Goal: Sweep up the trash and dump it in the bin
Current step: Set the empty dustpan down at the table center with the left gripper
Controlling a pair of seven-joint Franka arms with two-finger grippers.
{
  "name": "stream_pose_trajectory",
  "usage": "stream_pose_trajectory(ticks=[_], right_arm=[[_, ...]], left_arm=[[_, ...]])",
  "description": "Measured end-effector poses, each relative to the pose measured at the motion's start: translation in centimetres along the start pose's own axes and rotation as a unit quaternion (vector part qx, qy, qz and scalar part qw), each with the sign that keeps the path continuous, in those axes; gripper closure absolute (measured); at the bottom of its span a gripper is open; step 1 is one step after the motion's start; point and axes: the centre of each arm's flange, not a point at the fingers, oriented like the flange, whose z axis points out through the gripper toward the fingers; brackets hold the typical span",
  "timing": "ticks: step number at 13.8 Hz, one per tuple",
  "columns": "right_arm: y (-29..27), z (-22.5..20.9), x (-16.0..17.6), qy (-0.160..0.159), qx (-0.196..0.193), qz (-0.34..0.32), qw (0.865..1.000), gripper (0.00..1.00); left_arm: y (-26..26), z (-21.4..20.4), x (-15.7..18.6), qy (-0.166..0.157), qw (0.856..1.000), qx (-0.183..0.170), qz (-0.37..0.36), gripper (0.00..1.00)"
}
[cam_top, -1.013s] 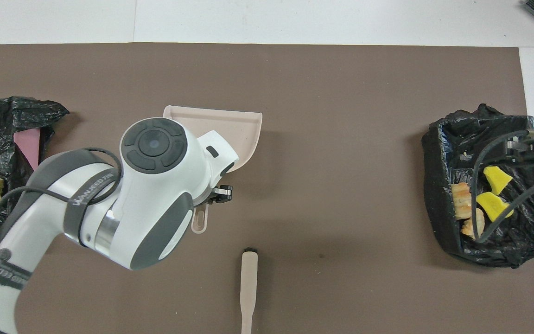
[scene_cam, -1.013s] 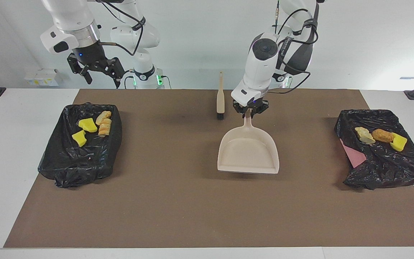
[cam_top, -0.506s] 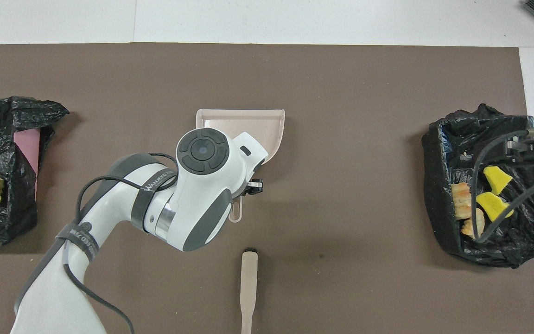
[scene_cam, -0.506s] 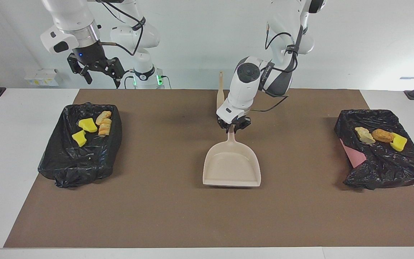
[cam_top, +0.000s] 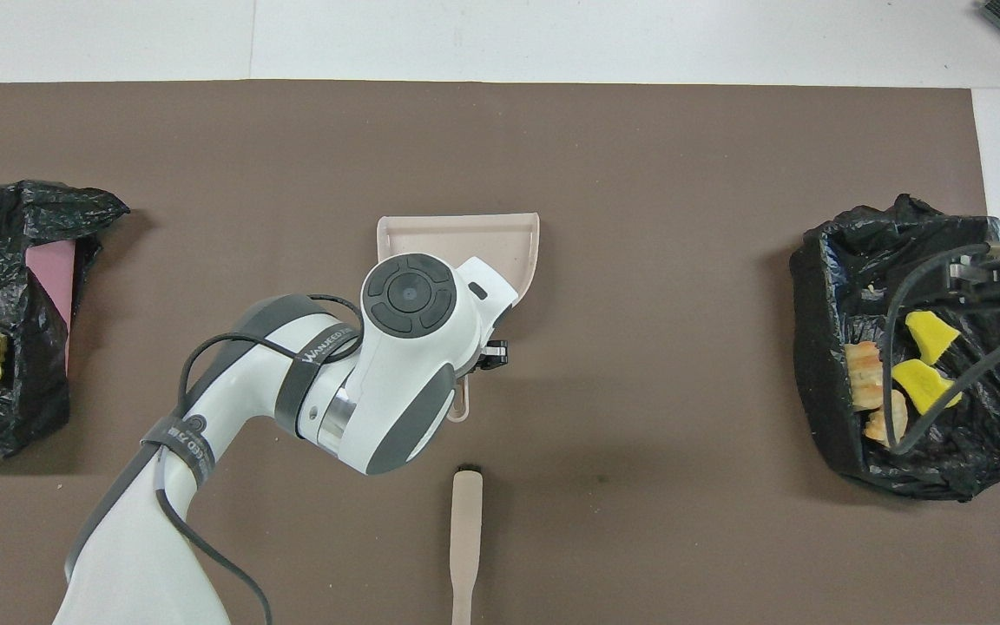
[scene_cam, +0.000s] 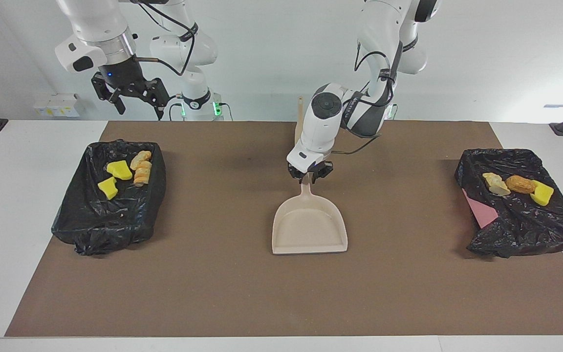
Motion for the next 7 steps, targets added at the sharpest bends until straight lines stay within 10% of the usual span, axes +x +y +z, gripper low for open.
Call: stream_pose_trajectory(ticks=[4, 7], right_arm=[[0.0, 0.0, 0.0, 0.0, 0.0, 0.0, 1.0, 0.0], [0.0, 0.0, 0.0, 0.0, 0.0, 0.0, 1.0, 0.0]], left_arm=[[-3.2, -2.4, 2.3, 0.017, 0.999, -0.008, -0.032, 0.02], [-7.9, -5.3, 5.4, 0.034, 0.997, -0.019, -0.068, 0.0]])
